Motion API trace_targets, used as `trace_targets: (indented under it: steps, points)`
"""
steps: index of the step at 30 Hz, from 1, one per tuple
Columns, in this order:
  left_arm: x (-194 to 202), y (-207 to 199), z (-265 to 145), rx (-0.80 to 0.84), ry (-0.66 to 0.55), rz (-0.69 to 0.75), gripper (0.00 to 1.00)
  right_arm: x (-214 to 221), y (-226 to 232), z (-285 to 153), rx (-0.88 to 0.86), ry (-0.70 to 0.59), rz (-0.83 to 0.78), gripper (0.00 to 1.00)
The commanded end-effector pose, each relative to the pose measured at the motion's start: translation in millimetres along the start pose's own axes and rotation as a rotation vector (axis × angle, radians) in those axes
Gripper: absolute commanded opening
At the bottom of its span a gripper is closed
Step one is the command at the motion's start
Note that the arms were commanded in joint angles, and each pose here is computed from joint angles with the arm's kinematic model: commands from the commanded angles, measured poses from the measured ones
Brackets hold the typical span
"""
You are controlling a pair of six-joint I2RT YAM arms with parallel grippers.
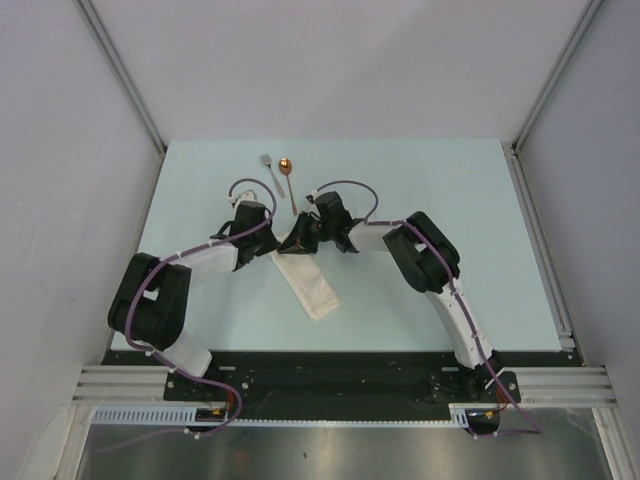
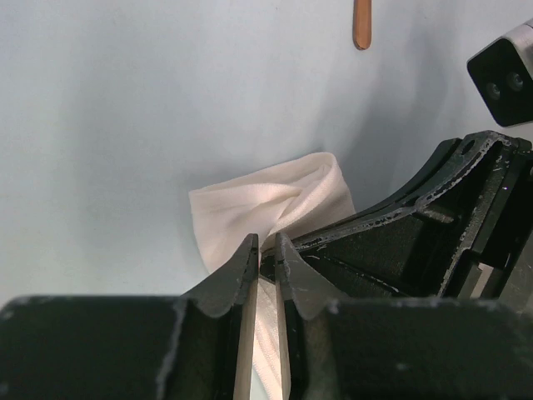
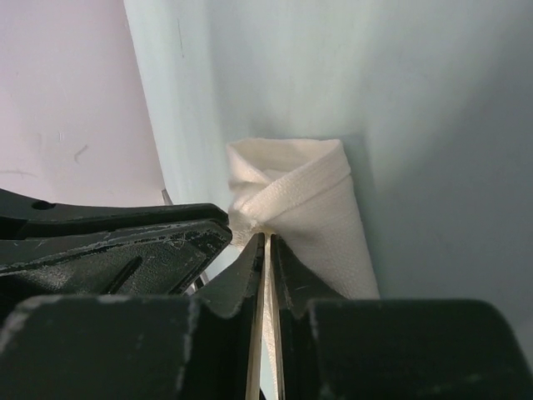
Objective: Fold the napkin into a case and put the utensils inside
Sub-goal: Stuff the top corner of the smaller-rectangle-folded napkin into the folded napkin.
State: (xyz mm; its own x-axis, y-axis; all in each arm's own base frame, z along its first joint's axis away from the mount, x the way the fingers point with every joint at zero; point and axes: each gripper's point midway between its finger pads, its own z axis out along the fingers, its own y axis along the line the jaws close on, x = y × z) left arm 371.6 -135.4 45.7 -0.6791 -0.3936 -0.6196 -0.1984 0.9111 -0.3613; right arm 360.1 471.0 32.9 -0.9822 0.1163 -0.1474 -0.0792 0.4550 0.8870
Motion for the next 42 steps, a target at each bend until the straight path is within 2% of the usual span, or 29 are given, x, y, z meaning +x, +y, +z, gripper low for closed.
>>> trace_targets:
  steps: [1,10,13,17,25,33,40,42]
  points:
    - [-12.1,2.9,-0.6,-0.034,-0.025,0.028,0.17,-2.0,12.9,-4.9,-0.030,-0.001,-0.020,0.10]
    - [-11.1,6.6,-5.9,-0.069,-0.051,0.060,0.20,-2.0,15.2,-3.4,-0.039,0.003,-0.019,0.08]
    - [-10.3,6.1,-2.8,-0.072,-0.042,0.065,0.17,0.1,14.2,-1.8,-0.038,0.008,-0.018,0.07]
    - [-13.4,5.0,-4.5,-0.072,-0.053,0.066,0.07,2.1,17.1,1.9,-0.052,0.017,-0.026,0.07]
    - [-11.7,-4.8,-12.4,-0.051,-0.063,0.096,0.01,0.5,32.4,9.5,-0.122,0.034,-0.010,0.06]
    - [-8.5,-21.2,-21.3,-0.003,-0.061,0.106,0.00,-1.8,15.1,21.2,-0.110,0.031,0.046,0.05]
    - [4.0,-17.1,-18.9,-0.042,-0.015,0.062,0.00,-28.9,26.7,27.1,-0.185,-0.021,0.107,0.05]
    - [2.7,-17.0,-16.0,-0.050,-0.014,0.063,0.00,-26.6,34.1,28.2,-0.194,0.003,0.101,0.05]
